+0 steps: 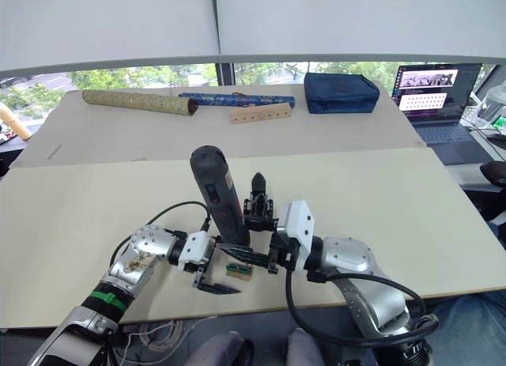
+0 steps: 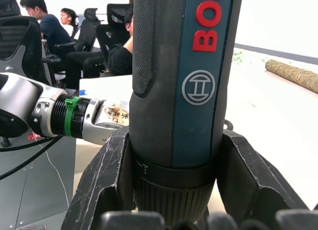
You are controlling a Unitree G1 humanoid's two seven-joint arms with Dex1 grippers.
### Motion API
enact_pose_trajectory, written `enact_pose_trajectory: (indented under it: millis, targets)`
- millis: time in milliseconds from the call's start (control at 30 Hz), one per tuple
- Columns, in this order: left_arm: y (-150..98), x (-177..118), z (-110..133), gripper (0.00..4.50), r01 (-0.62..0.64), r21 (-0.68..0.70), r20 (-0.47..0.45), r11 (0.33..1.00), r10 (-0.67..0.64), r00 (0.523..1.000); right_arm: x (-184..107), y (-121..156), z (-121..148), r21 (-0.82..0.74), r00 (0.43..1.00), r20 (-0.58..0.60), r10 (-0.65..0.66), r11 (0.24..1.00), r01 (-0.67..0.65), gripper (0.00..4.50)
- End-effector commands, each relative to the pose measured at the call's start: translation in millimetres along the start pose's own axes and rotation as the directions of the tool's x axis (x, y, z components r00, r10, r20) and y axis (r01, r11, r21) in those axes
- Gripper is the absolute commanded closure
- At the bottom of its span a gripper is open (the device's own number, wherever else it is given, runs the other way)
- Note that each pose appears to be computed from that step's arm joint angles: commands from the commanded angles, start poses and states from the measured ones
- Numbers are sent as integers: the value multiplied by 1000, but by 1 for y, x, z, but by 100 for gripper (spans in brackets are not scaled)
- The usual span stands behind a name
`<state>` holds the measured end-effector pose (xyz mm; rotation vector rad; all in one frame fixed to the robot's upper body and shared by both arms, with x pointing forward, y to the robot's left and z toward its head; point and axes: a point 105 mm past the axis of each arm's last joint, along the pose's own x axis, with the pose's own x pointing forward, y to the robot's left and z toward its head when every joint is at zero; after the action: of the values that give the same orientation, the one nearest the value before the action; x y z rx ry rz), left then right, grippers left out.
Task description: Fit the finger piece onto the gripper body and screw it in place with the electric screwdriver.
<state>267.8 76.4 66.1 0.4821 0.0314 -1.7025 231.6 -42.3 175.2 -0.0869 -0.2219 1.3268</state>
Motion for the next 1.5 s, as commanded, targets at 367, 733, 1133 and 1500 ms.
enact_pose_trajectory:
  millis: [367, 733, 1133, 1500]
  targets:
    - [6, -1, 13, 0, -13, 40, 5, 999, 12, 1000, 1, 7, 17, -38, 998, 55, 38, 999, -36, 259]
    - [8, -1, 12, 0, -13, 38, 7, 999, 13, 1000, 1, 5, 13, -44, 999, 44, 27, 999, -26, 259]
    - [9, -4, 13, 0, -28, 27, 11, 999, 27, 1000, 1, 6, 27, -59, 996, 85, 28, 998, -23, 259]
    - [7, -27, 12, 0, -70, -45, 7, 997, 70, 998, 0, 4, 49, -33, 993, 111, 29, 999, -26, 259]
